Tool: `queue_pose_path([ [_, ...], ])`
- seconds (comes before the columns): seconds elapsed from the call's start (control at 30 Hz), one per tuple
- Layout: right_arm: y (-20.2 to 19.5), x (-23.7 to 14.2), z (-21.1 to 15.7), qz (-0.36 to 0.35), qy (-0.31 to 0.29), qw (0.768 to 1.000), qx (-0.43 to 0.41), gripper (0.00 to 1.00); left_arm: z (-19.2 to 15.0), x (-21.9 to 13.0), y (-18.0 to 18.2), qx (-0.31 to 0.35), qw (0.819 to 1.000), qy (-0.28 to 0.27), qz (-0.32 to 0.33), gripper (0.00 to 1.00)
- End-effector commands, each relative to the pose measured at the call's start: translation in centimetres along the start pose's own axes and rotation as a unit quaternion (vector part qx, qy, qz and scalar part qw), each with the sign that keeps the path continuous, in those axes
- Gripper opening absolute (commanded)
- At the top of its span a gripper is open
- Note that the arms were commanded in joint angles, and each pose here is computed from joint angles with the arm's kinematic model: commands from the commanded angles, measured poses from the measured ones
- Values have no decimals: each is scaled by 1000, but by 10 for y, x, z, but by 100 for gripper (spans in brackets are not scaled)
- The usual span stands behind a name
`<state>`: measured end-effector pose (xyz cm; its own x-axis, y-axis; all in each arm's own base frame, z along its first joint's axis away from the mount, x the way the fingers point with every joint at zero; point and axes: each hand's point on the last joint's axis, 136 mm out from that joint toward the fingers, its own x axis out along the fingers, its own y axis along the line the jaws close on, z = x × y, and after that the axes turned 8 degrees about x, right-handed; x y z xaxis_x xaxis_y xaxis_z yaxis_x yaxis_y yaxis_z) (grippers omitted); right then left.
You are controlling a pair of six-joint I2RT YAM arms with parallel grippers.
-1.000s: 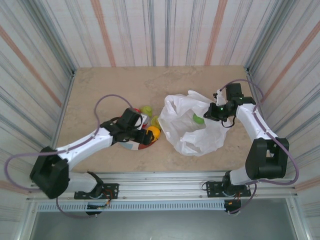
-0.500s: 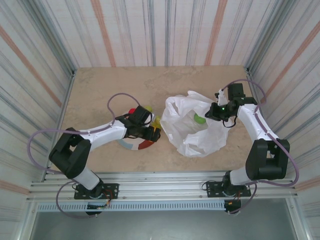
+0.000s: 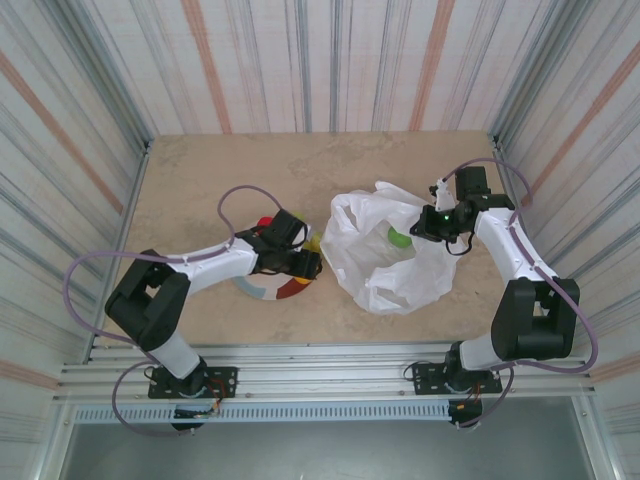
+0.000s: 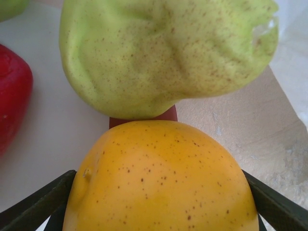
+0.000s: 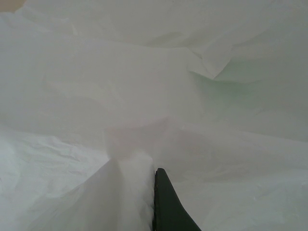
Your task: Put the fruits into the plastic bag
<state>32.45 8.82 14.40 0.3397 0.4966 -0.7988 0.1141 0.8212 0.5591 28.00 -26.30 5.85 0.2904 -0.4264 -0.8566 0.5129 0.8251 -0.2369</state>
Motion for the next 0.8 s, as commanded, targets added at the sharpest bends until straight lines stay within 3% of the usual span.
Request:
queue_pose_path([
  [0.0, -2, -2, 1, -4, 0, 1000, -1, 0, -1, -13, -1, -1, 1000, -16, 4, 75],
  [0.27, 4, 1, 0, 18, 3, 1000, 9, 0, -2, -56, -8, 22, 997, -74, -12, 71],
  [0.5, 10, 1, 4, 31, 1, 999, 12, 0, 4, -89, -73, 129, 976, -148, -94, 69],
  [0.77, 14, 2, 2, 30, 5, 1000, 6, 0, 14, -79, -131, 189, 959, -157, -143, 67],
])
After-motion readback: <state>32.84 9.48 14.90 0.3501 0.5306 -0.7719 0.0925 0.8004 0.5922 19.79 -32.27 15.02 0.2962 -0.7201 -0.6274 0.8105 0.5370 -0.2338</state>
